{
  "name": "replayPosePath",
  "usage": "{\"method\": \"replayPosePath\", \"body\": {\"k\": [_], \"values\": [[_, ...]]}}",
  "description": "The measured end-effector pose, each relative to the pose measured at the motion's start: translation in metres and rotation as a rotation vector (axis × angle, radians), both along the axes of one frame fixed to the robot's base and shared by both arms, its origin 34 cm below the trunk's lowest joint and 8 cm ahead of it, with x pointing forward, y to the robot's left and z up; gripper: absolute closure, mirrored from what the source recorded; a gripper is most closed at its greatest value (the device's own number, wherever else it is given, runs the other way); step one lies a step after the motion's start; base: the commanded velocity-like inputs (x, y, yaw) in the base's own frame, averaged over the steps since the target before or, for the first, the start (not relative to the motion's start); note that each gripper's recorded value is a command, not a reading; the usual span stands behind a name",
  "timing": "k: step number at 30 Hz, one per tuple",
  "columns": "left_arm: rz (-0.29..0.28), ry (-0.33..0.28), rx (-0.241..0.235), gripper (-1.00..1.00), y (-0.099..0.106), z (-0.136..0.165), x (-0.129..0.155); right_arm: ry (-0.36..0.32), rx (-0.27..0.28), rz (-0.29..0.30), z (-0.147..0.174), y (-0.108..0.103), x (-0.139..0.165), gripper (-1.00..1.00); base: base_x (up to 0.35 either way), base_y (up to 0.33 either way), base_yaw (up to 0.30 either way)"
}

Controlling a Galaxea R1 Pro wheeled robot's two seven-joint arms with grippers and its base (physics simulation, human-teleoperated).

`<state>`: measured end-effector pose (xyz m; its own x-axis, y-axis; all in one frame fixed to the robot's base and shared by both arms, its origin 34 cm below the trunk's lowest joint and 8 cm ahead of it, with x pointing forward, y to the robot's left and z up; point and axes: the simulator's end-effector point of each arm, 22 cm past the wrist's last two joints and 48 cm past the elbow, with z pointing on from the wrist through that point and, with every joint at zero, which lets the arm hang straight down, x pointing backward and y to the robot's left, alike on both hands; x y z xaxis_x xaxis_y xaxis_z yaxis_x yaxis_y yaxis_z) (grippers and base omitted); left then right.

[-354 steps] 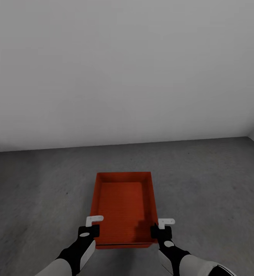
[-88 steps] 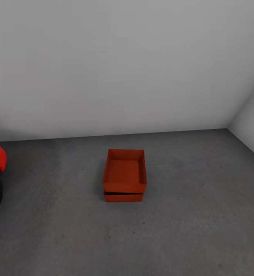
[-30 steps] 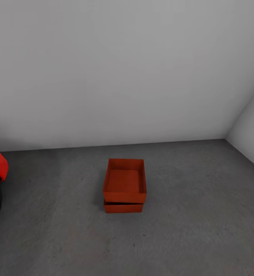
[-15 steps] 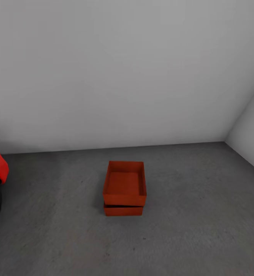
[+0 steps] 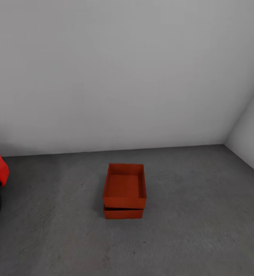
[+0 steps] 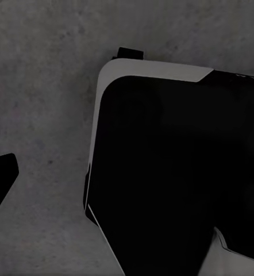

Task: Move the two storage containers from the living room to the garage. In the garage, place one container on the floor and stack the other container on top of it (either order is fine).

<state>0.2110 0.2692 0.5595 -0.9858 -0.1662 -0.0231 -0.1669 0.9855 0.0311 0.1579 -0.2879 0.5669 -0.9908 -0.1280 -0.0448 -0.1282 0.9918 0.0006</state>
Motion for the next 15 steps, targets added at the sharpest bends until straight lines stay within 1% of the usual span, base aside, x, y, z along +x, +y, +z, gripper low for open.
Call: {"method": "replayPosePath", "body": {"k": [15], "values": [[0.000,-0.025,0.000,-1.00,0.0000,0.0021,0.0098,-0.022,0.000,-0.001,0.0009,-0.0002,0.0086,-1.00,0.000,0.000,0.000]]}}
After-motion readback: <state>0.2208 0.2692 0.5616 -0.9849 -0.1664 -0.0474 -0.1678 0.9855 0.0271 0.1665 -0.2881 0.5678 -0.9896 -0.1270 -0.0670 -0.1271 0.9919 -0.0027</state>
